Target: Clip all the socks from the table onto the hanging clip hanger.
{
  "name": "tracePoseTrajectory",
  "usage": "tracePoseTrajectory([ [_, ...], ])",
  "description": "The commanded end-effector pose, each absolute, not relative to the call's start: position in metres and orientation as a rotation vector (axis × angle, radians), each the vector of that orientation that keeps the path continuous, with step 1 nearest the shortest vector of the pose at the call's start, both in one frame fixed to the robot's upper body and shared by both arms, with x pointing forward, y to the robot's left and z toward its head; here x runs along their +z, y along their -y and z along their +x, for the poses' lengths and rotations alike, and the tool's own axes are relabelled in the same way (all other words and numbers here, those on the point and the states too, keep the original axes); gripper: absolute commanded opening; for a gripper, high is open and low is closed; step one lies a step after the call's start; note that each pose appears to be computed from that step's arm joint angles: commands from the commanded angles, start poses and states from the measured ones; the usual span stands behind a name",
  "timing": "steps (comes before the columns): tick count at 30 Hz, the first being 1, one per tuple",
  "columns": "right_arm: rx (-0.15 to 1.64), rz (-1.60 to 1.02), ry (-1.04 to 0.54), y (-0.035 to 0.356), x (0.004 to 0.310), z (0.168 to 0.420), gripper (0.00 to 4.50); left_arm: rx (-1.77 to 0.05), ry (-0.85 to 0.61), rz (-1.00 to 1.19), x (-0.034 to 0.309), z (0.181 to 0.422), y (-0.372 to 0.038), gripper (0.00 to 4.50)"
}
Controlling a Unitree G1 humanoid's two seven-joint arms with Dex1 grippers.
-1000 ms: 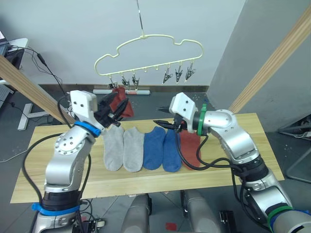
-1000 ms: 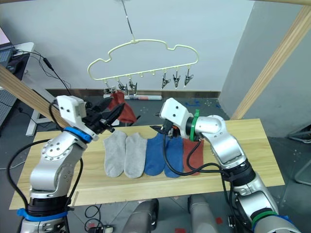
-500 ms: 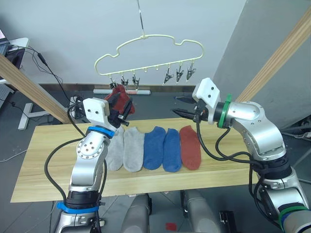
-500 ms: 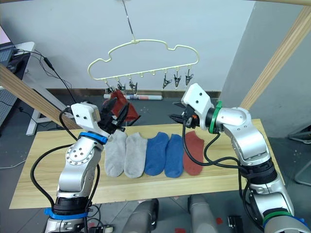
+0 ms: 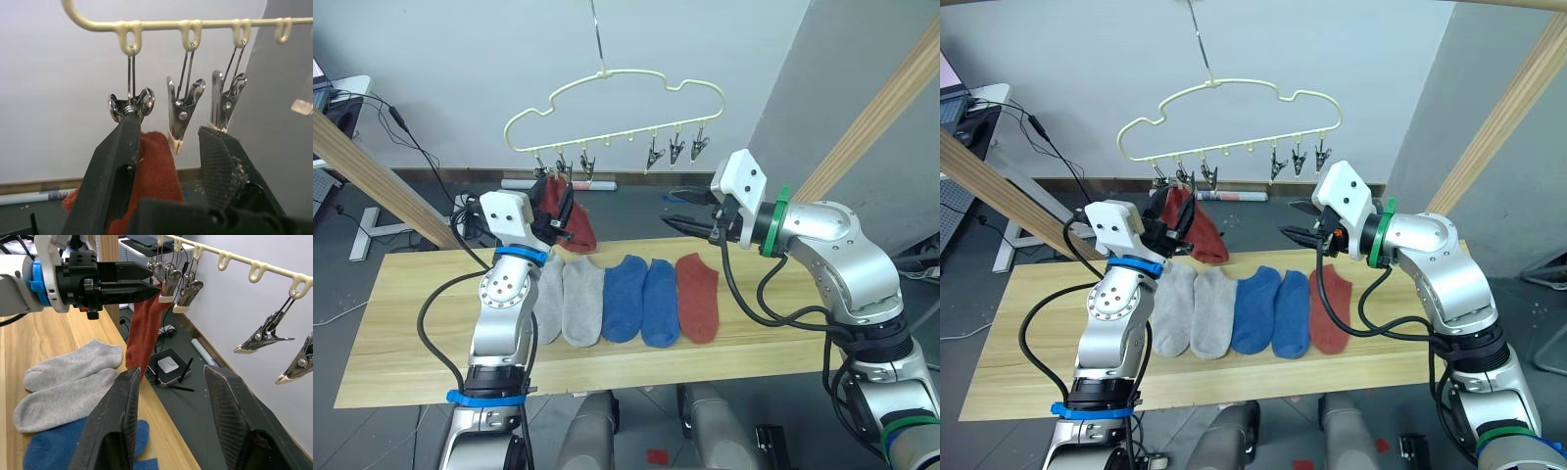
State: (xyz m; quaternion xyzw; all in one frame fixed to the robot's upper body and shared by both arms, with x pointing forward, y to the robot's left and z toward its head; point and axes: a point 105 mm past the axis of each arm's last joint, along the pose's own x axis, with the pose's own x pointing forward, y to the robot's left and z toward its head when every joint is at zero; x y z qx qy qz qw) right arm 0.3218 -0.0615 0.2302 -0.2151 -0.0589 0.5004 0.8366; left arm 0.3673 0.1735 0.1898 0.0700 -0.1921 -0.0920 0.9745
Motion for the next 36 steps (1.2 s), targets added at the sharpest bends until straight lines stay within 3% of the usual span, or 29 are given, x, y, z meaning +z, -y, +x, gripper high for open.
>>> tracePoseTrajectory([
  [1,1.076,-0.464,0.187,0.061,0.239,0.313,2.14,-0.188,0.442,0.134,0.201,0.365,-0.169,2.15],
  [13,1.078,-0.465,0.179,0.067,0.237,0.313,2.14,-0.254,0.415,0.132,0.193,0.359,-0.160,2.15],
  [26,1.085,-0.464,0.172,0.068,0.239,0.310,2.14,-0.170,0.475,0.177,0.203,0.342,-0.173,2.15],
  [36,1.099,-0.465,0.184,0.065,0.243,0.310,2.14,-0.235,0.385,0.156,0.183,0.357,-0.163,2.15],
])
